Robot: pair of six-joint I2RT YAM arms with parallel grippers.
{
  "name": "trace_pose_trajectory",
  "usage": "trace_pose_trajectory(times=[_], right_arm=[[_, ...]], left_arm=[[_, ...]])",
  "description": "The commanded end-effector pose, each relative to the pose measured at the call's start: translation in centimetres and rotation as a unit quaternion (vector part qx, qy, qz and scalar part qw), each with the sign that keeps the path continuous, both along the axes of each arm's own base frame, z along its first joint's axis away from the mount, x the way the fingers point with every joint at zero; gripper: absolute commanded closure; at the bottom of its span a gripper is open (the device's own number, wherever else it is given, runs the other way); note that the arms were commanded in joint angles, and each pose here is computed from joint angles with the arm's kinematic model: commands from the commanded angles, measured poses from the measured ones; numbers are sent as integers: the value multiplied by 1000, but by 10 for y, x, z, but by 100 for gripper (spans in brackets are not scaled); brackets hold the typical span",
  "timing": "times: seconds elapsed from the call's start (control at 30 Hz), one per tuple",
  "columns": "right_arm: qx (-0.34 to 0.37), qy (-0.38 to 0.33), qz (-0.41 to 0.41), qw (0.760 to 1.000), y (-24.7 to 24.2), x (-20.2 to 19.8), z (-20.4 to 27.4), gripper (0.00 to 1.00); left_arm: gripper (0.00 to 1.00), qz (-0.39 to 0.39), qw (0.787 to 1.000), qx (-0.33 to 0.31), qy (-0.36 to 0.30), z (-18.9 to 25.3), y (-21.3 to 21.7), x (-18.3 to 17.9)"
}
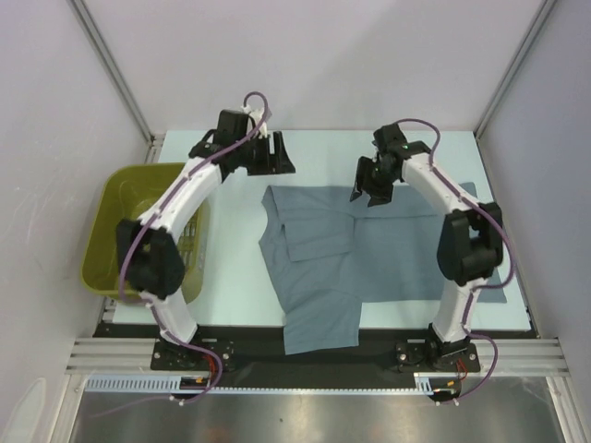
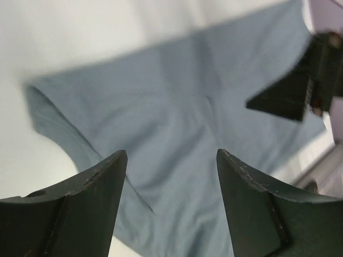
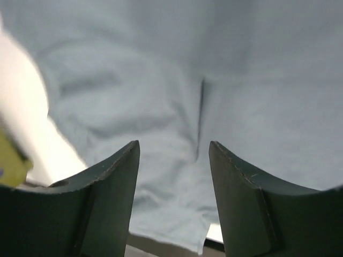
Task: Fold and stack the t-shirts
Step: Fold the tshirt
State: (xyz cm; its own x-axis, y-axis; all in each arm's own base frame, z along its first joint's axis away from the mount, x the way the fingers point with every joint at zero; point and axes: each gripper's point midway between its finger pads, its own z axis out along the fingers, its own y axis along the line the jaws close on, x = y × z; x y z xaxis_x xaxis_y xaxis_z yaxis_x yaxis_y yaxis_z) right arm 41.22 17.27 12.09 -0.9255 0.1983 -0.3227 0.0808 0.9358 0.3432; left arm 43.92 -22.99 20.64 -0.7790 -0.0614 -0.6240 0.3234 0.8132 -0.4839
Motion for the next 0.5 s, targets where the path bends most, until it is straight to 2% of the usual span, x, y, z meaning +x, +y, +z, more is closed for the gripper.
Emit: trace_pose_trajectory(times=[0.0, 0.03, 0.07, 0.1, 0.17, 0.27, 0.4, 0.47], right_arm=[[50, 41, 51, 997, 19, -53, -4, 39], [70, 42, 62, 995, 25, -64, 0, 40], [80, 45, 73, 993, 33, -72, -2, 40], [92, 53, 76, 991, 37, -79, -9, 41], [117, 65, 92, 987, 49, -89, -10, 42], [117, 87, 112, 983, 58, -100, -25, 45], [100, 109, 106, 983, 55, -106, -43, 59], [102, 121, 96, 983, 54, -111, -49, 62]], left_arm=[[27, -57, 998, 14, 38, -29, -9, -66], [28, -81, 996, -12, 37, -23, -18, -82], [34, -97, 994, -18, 44, -29, -23, -94], [38, -103, 992, -15, 67, -48, -22, -109], [42, -114, 991, -21, 66, -51, -22, -117], [43, -110, 990, -8, 87, -70, -20, -115], [47, -109, 989, -29, 94, -73, -34, -97], [50, -99, 989, -23, 111, -82, -34, -92]])
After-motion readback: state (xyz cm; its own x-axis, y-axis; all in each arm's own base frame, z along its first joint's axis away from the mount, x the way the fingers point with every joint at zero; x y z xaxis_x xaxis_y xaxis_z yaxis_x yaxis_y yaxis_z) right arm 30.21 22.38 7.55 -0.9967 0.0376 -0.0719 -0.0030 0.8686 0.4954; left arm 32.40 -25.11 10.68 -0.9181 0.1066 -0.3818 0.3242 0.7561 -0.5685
